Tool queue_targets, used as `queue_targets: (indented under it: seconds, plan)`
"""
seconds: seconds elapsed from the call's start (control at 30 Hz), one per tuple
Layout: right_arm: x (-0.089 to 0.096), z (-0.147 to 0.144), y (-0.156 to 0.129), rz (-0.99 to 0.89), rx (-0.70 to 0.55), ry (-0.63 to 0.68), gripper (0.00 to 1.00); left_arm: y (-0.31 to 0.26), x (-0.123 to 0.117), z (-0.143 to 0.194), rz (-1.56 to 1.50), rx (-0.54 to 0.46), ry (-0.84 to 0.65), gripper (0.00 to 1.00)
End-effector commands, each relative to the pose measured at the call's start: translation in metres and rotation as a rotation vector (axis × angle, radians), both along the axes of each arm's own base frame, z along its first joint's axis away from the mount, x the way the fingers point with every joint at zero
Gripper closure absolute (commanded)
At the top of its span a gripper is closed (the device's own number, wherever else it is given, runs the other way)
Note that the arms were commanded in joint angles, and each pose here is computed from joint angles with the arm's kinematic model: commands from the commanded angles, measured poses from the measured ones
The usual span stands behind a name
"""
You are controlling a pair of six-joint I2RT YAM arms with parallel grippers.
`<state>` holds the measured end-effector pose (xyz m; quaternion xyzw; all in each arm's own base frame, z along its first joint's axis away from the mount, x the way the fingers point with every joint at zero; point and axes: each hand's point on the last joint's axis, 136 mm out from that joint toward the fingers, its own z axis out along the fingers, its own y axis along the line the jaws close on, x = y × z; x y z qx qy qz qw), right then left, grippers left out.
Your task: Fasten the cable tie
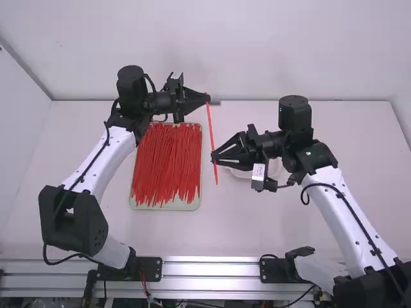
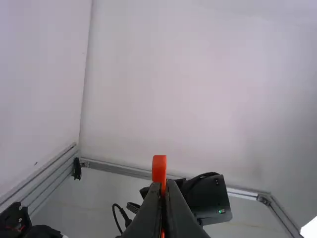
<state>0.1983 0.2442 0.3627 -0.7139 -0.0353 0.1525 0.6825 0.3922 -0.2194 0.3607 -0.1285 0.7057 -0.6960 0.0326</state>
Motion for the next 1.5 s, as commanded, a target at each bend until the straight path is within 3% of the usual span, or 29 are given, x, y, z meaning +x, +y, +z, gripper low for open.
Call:
queue_targets:
  seconds: [0.0, 0.07, 0.4, 0.53, 0.77, 0.8, 0.87, 1.1, 1.23, 1.33, 1.47]
  plan:
    - [-0.007, 0.011, -0.001, 0.025, 0.02, -0.026, 0.82, 0.001, -0.002, 0.013, -0.014, -0.003, -0.051, 0.98]
    - [-0.008, 0.013, -0.003, 0.035, 0.026, -0.023, 1.0, -0.001, -0.003, 0.013, -0.021, -0.003, -0.051, 0.98]
    - [-0.006, 0.013, -0.005, 0.028, 0.003, 0.062, 1.0, -0.003, -0.005, 0.013, -0.03, 0.0, -0.07, 0.98]
    - [-0.007, 0.013, -0.005, 0.03, -0.024, 0.162, 1.0, -0.003, -0.004, 0.013, -0.029, 0.01, -0.115, 0.98]
    - [-0.001, 0.015, -0.008, 0.003, -0.126, 0.518, 1.0, -0.001, -0.004, 0.005, -0.036, 0.119, -0.506, 0.98]
    - [-0.001, 0.015, -0.008, 0.003, -0.126, 0.518, 1.0, -0.001, -0.004, 0.005, -0.036, 0.119, -0.506, 0.98]
    - [0.002, 0.018, -0.008, 0.008, -0.166, 0.666, 1.0, 0.001, 0.0, -0.008, -0.023, 0.174, -0.56, 0.98]
    - [0.006, 0.024, -0.007, 0.002, -0.248, 0.952, 1.0, 0.002, 0.004, -0.024, -0.002, 0.236, -0.563, 0.98]
    - [0.026, 0.029, -0.001, -0.112, -0.229, 1.049, 1.0, 0.002, 0.004, -0.021, -0.003, 0.234, -0.586, 0.98]
    - [0.024, 0.032, 0.003, -0.099, -0.227, 1.031, 1.0, 0.002, 0.004, -0.022, -0.005, 0.239, -0.6, 0.98]
    - [0.0, 0.036, 0.0, 0.034, -0.251, 0.904, 1.0, 0.002, 0.005, -0.021, -0.004, 0.243, -0.629, 0.98]
